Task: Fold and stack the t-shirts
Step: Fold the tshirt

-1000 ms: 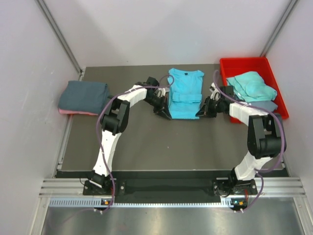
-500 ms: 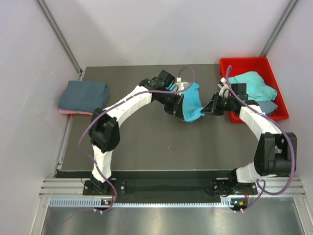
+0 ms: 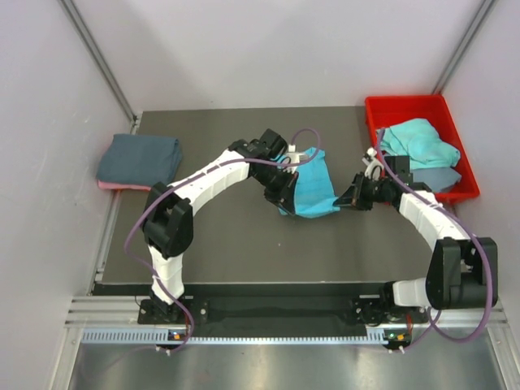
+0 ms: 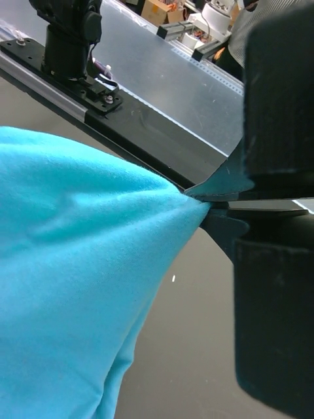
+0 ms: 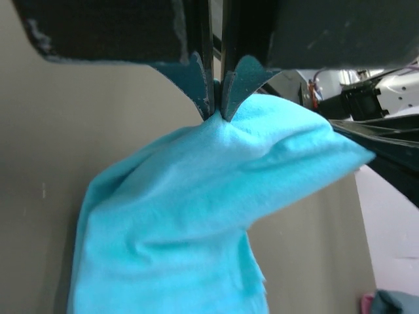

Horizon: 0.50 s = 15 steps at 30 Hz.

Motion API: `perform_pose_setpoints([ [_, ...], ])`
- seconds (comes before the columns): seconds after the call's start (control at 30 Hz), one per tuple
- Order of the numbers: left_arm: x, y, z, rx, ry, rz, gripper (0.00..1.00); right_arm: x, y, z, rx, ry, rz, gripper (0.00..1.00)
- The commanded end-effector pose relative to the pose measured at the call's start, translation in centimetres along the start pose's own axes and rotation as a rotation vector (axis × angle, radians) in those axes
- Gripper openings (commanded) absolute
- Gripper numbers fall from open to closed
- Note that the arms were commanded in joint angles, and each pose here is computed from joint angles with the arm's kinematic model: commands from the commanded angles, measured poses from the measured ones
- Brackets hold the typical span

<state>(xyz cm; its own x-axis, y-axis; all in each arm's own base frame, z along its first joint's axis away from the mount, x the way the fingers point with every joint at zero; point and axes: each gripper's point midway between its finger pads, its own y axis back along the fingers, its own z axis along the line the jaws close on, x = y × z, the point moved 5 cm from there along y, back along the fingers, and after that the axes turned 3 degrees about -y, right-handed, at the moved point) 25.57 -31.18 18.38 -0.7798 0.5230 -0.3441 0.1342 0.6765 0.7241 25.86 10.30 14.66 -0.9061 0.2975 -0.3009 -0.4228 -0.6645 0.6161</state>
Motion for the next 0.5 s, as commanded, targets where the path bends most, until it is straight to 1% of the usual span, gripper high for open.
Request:
perform_pose_setpoints([
  [0.0,-2.2,1.8,-0.1,0.011,-0.030,-0.070,0.00,-4.3,1.1,2.8,-0.061,0.102,-0.111,0.00],
  [0.1,-3.5,1.9,1.4,0.006,-0.009,-0.091,0.00,-7.1,0.6,3.7,-0.078,0.125,-0.143,0.00],
  [0.23,-5.2,2.2,3.7,-0.017,0.007,-0.123,0.00,-10.7,-1.1,3.7,-0.079,0.123,-0.161,0.00],
  [0.27,-5.6,1.9,4.4,-0.020,0.018,-0.123,0.00,-11.1,-1.4,3.7,-0.080,0.122,-0.157,0.00],
  [0.3,-6.4,2.8,4.9,-0.028,0.017,-0.151,0.00,-11.6,-1.7,3.6,-0.078,0.122,-0.155,0.00],
  [0.4,-7.7,3.4,6.7,-0.058,0.026,-0.180,0.00,-13.2,-3.2,2.7,-0.068,0.114,-0.144,0.00],
  [0.47,-8.2,3.5,7.5,-0.069,0.028,-0.193,0.00,-14.2,-3.7,3.0,-0.074,0.126,-0.162,0.00],
])
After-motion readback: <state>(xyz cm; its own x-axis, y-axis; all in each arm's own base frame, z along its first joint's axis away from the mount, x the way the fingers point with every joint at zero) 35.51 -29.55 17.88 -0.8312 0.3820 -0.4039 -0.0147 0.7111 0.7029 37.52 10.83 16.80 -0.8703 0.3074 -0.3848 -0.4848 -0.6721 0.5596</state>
